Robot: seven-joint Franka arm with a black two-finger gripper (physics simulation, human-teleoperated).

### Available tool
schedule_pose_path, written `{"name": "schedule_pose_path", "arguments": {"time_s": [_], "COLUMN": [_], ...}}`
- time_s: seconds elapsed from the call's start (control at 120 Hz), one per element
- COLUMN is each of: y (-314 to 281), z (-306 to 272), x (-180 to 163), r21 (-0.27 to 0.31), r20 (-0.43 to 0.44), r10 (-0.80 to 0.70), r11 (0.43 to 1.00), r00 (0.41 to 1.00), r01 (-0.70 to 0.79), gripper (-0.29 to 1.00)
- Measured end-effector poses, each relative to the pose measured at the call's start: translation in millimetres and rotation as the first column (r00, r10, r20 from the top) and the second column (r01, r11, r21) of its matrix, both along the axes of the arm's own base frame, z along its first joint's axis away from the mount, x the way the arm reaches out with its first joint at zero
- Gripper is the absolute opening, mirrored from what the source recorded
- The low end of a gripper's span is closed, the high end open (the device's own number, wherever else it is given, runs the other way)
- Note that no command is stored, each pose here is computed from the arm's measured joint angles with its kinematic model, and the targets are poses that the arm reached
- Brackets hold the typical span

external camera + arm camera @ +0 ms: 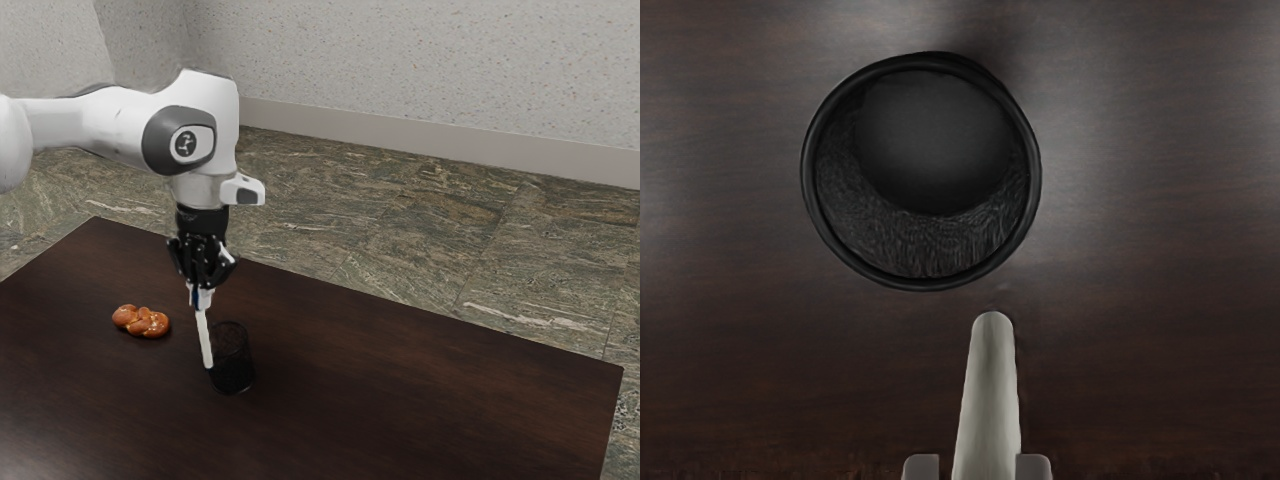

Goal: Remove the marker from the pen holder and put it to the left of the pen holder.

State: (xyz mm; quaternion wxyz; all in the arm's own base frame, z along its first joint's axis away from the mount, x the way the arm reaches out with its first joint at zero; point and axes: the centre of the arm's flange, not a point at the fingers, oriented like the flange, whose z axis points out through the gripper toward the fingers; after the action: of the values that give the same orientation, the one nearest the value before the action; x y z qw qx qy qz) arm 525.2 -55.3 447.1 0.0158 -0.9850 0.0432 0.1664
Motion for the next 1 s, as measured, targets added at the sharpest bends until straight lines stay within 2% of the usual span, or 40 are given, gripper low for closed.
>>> {"name": "schedule_pose_path", "arguments": {"time_s": [0.067,0.167,0.325,0.567,0.783,1.0], "y": [22,124,157,152,137,136], "z": [-35,-80,-110,-125,-143,-168], "x": [-1,2,23,43,57,68], "r21": [0.043,0.111,0.160,0.152,0.121,0.082], "r20": [-0.087,-0.181,-0.215,-0.216,-0.214,-0.174], "r10": [0.039,0.222,0.265,0.254,0.240,0.250], "r11": [0.998,0.972,0.959,0.963,0.968,0.968], "r00": [0.995,0.958,0.940,0.943,0.947,0.953], "r01": [-0.036,-0.205,-0.234,-0.225,-0.218,-0.239], "gripper": [-0.08,-0.08,-0.08,-0.07,0.01,-0.05]}}
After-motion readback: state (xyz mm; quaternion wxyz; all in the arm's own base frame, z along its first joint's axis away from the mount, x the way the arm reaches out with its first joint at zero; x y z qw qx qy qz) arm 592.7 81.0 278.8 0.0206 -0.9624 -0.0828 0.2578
